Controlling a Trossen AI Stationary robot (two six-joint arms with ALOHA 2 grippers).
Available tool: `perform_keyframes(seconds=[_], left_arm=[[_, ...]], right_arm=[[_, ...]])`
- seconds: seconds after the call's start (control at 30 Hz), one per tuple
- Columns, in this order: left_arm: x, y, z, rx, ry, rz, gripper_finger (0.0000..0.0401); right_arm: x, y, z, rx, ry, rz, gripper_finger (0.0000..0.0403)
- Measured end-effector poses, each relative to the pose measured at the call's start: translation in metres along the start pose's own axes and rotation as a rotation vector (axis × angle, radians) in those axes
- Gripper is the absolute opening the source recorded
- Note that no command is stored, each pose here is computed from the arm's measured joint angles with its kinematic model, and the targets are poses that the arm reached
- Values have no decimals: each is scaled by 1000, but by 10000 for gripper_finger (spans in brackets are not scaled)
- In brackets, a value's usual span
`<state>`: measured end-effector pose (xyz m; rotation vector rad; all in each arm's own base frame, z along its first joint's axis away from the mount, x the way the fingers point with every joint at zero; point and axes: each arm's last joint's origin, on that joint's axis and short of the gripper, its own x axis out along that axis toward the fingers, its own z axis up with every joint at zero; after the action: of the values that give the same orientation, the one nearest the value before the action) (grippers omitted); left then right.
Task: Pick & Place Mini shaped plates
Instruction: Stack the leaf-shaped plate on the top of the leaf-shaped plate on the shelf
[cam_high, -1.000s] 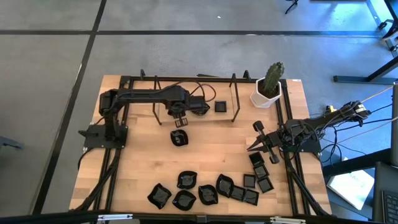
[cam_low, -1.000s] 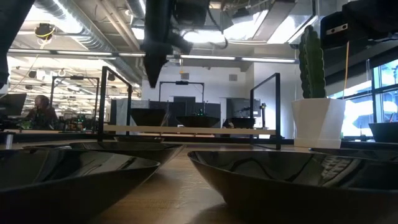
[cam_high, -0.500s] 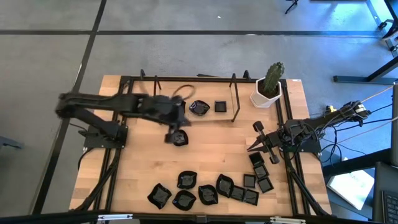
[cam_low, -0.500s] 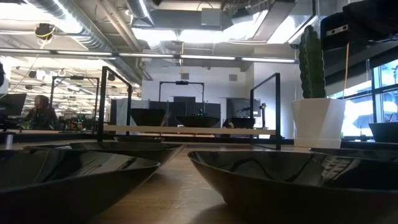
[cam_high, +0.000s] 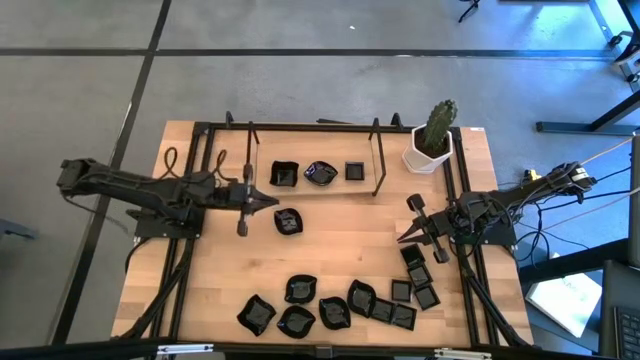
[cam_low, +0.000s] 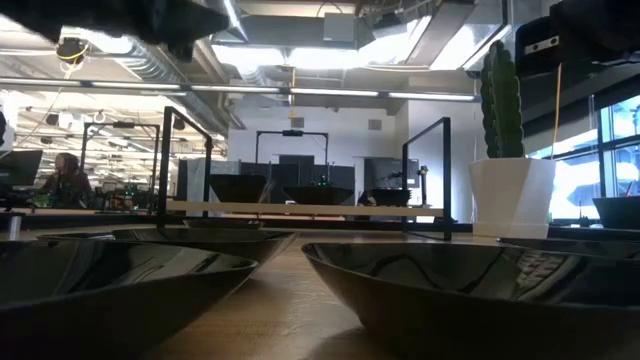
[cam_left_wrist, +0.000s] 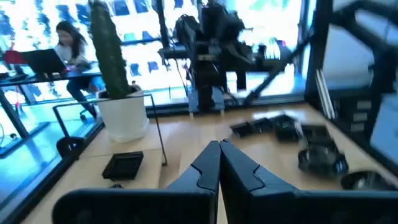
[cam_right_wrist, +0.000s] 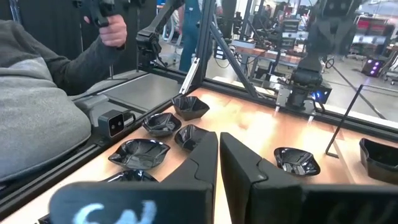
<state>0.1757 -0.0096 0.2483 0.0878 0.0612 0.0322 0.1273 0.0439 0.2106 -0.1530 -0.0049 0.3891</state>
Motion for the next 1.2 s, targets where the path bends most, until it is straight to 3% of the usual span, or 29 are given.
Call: perform_keyframes(seconds=[0.17,0.43,0.7,1.07,1.2], left_arm=[[-3,-2,-31,-18,66,-1,2],[-8,-3,-60,-14,158,43,4],[-8,-3,-60,-15,158,39,2],[-8,-3,-60,-25,155,39,10],[-8,-3,-60,-26,153,39,6]], right_arm=[[0,0,0,-14,-4,-1,21],[0,0,-1,-64,9,1,21],[5,0,-6,-68,50,0,21],[17,-7,-14,-120,152,-254,19],[33,-10,-8,-117,209,-272,6]])
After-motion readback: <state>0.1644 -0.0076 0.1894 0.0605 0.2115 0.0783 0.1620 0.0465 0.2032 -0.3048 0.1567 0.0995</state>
